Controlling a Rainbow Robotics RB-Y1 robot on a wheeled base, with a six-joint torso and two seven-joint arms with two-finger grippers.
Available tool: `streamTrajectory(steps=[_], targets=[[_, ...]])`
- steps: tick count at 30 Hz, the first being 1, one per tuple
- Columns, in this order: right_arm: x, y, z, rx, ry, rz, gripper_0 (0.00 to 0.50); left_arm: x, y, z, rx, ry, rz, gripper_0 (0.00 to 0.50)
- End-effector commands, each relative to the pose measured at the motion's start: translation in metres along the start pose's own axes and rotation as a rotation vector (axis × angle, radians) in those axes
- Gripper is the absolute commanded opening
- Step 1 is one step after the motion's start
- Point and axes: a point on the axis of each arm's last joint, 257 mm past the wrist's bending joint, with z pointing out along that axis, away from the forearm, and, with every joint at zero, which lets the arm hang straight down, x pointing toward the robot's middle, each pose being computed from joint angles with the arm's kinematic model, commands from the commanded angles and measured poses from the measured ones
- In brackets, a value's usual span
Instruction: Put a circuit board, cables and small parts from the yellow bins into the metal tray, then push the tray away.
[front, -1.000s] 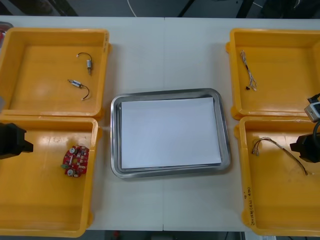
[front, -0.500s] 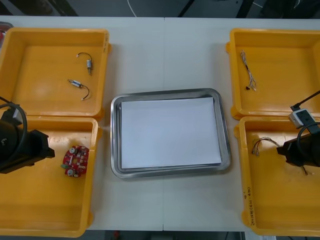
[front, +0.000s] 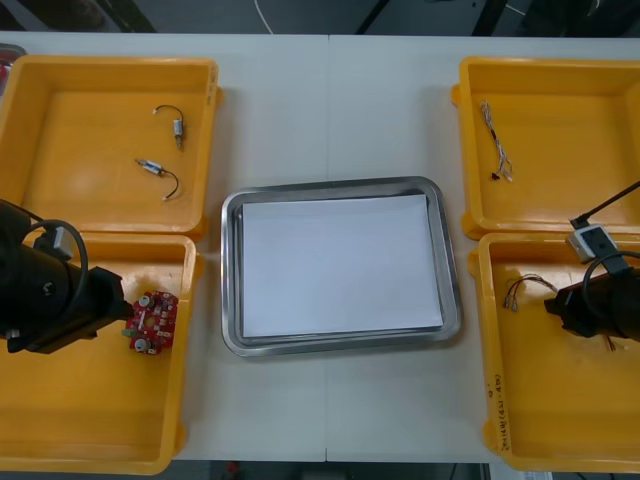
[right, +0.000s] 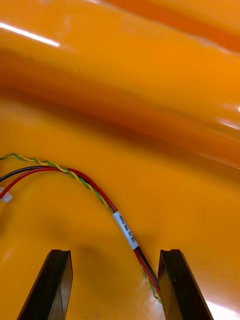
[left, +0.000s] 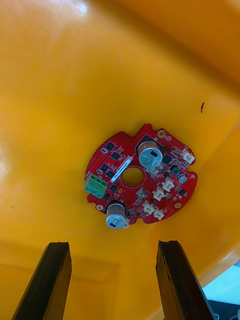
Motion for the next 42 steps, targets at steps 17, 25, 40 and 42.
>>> streamTrajectory(steps=[17, 25, 40, 42], targets=[[0.004, -0.01, 0.018, 0.006, 0.035, -0.014, 0.5, 0.033, 0.009, 0.039, -0.036, 0.055, -0.048, 0.5], [0.004, -0.008, 0.019, 0.004, 0.039, -0.013, 0.5, 0.035, 0.007, 0.049, -0.037, 0.045, -0.045, 0.5], [0.008, -0.004, 0.02, -0.003, 0.048, -0.019, 0.0, 0.041, 0.004, 0.068, -0.029, 0.043, -0.037, 0.5], [0.008, -0.004, 0.02, -0.004, 0.051, -0.018, 0.0, 0.042, 0.005, 0.07, -0.031, 0.042, -0.035, 0.5]])
